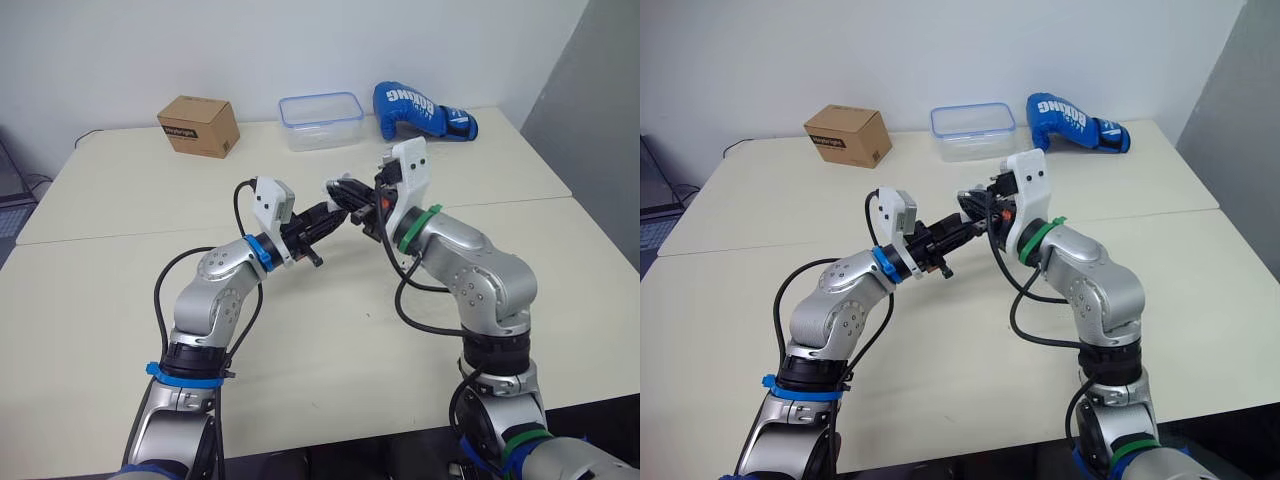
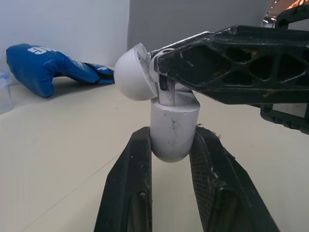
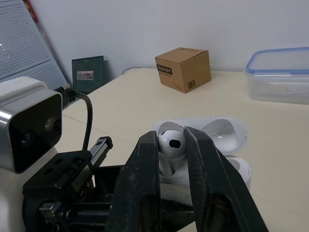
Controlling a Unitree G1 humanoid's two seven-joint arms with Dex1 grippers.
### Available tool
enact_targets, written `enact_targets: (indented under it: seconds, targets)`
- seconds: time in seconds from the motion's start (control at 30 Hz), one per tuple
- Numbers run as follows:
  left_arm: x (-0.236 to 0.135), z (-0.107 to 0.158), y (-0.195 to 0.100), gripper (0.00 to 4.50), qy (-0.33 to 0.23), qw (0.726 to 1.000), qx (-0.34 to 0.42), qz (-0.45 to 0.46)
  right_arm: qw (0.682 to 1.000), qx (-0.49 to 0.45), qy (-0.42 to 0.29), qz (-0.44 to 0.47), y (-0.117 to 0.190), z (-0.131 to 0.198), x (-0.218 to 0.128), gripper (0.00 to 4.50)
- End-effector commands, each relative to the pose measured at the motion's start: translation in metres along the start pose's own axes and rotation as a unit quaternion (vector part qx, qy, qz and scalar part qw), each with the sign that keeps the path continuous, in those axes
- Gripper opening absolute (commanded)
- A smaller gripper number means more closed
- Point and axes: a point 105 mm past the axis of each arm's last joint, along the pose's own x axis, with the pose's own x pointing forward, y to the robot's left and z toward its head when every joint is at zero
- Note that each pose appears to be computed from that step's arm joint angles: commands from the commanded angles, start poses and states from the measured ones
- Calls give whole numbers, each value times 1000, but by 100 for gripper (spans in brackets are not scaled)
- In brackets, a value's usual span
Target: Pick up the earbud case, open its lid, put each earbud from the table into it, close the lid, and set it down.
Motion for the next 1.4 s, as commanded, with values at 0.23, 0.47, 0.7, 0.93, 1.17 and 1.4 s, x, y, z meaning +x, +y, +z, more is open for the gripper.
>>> enact_targets:
  seconds: [0.23, 0.47, 0.7, 0.93, 1.17, 1.4]
  targets:
    - [5, 28, -6, 71, -43, 999, 22, -12, 999, -11, -31, -7, 11, 4, 0, 38]
    - [4, 28, -7, 71, -41, 999, 24, -14, 1000, 2, -18, 2, 12, 1, -1, 240]
    - [2, 28, -8, 71, -40, 999, 27, -13, 999, -12, -14, 26, 15, 11, -5, 447]
    - [-9, 31, -1, 71, -30, 999, 37, -16, 952, -195, 171, 162, -4, 46, -56, 447]
    - [-9, 33, 1, 71, -30, 998, 43, -20, 836, -324, 402, 188, -66, 21, -97, 447]
    - [-7, 30, 0, 71, -27, 998, 42, -27, 760, -370, 496, 199, -91, -29, -79, 447]
